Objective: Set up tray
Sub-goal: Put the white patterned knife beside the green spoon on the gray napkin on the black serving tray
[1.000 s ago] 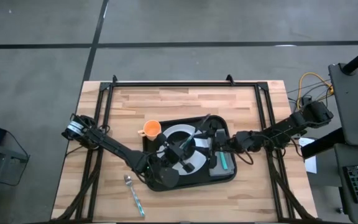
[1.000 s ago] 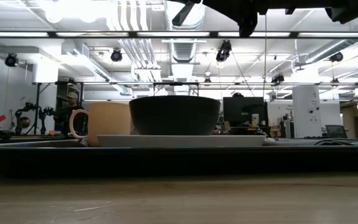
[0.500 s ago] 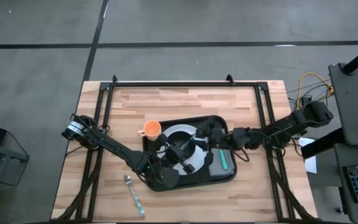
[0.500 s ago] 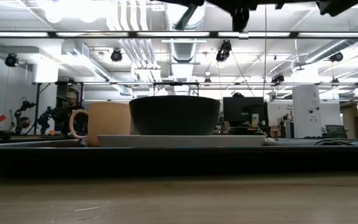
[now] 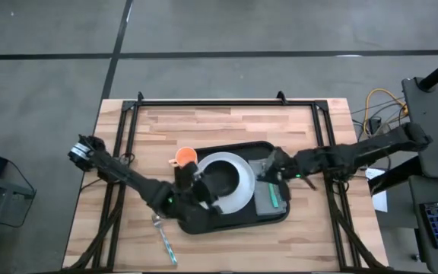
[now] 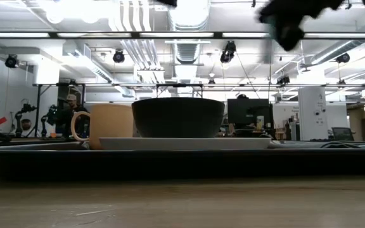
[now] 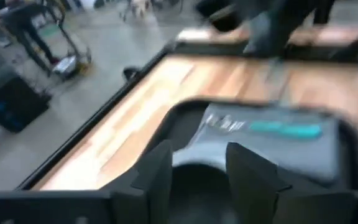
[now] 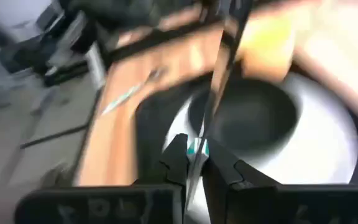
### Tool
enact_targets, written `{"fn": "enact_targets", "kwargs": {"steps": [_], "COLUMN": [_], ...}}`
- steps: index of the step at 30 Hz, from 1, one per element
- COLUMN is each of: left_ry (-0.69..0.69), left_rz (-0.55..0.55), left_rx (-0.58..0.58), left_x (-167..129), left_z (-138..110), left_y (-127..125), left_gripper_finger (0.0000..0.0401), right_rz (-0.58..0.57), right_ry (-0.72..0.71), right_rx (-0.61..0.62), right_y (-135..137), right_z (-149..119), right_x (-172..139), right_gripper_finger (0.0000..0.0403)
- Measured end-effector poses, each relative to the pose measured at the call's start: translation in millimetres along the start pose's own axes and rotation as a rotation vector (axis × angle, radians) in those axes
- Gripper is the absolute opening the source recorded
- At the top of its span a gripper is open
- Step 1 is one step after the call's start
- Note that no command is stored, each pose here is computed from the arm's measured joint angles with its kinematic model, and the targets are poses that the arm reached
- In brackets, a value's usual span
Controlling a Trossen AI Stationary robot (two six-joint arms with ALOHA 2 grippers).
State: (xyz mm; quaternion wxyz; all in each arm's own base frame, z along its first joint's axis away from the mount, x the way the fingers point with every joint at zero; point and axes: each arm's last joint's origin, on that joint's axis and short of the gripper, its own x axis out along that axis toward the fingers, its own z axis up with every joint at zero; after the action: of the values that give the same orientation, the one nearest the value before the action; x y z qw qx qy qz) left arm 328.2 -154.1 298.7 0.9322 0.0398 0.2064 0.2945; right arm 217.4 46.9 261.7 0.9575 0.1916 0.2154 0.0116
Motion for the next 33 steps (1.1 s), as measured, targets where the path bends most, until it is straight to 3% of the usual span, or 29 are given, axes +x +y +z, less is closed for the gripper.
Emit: {"fn": "enact_targets", "kwargs": {"steps": [8,13,16,23,33], "left_ry": [0.067,0.059,0.061,0.083,0.132], "left_rz": [-0.177,-0.213,-0.229,-0.239,-0.294], "left_rx": [0.145,0.168,0.17,0.148,0.14], "left_x": [-47.7,-60.8,-64.0,-63.1,-63.5], "left_z": [0.3,-2.9,-4.6,-10.4,-18.7], "left_y": [11.7,7.7,6.3,5.4,2.8], "left_gripper_finger": [0.015,0.0151,0.0151,0.0151,0.0151], "right_rz": [0.311,0.343,0.297,0.223,0.145], "right_ry": [0.245,0.318,0.368,0.412,0.536], "right_rx": [0.452,0.668,0.769,0.846,0.852], "right_y": [-55.7,-89.9,-102.0,-110.7,-120.6], "right_z": [-43.4,-71.2,-84.5,-85.0,-94.5], "right_x": [-16.0,-8.1,-5.1,4.2,33.9], "right_gripper_finger": [0.0014,0.0014,0.0014,0.0014,0.0014]}}
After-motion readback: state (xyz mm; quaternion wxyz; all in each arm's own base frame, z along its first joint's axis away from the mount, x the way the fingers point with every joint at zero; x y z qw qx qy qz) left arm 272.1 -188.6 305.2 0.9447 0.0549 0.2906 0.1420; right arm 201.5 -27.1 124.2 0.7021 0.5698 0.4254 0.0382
